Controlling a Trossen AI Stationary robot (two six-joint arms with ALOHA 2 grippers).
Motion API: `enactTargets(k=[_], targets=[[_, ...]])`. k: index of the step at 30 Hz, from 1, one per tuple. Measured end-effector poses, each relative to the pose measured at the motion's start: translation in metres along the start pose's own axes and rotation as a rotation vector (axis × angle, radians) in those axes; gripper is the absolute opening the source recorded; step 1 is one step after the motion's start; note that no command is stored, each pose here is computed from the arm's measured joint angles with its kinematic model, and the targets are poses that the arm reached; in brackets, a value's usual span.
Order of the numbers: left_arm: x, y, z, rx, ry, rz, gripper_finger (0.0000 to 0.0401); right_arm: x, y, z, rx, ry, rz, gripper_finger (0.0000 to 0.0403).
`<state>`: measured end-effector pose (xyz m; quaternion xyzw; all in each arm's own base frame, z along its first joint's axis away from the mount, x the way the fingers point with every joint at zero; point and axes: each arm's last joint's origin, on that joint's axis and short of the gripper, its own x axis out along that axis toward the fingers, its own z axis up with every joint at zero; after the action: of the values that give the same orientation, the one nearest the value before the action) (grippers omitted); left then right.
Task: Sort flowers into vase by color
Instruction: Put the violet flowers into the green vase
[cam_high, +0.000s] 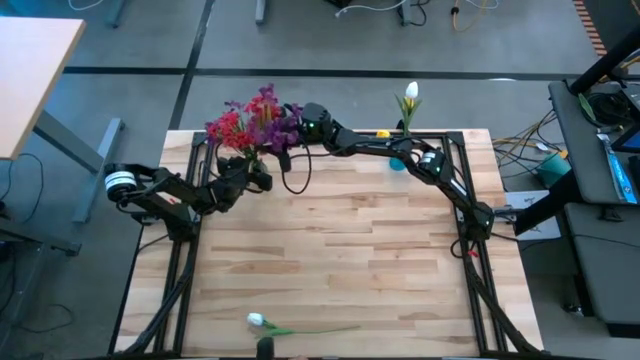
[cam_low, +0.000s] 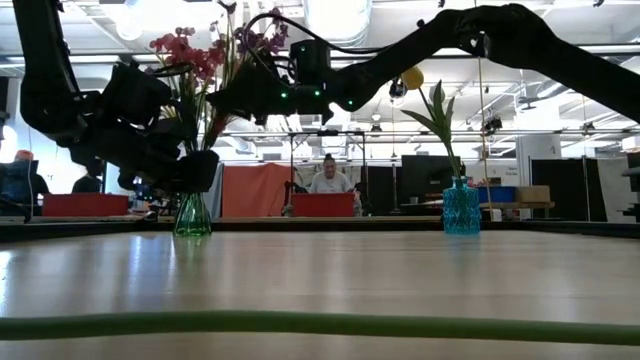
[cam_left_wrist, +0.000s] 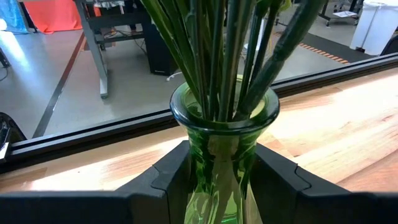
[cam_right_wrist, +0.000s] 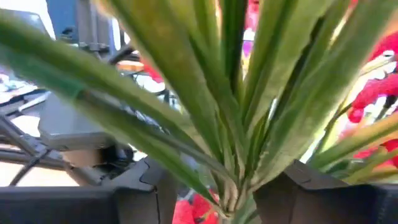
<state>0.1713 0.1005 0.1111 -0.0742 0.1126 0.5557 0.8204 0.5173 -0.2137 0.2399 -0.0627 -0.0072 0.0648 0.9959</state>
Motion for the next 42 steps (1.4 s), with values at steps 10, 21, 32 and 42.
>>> enactTargets(k=[10,21,32,42], targets=[[0.000,0.000,0.000,0.000,0.000,0.000,0.0129,0.019,0.032,0.004,-0.091,0.007,-0.032,0.0078],[0.000,0.000,0.000,0.001,0.000,0.000,0.0129,0.018,0.026,0.009,-0.086,0.047,-0.111,0.0017],[0.000,0.000,0.000,0.001,0.001,0.001,0.0129,0.009,0.024,0.023,-0.060,0.103,-0.103,0.0082],[0.000,0.000,0.000,0.001,0.001,0.001,0.0129,0.001,0.027,0.033,-0.045,0.175,-0.061,0.0178]])
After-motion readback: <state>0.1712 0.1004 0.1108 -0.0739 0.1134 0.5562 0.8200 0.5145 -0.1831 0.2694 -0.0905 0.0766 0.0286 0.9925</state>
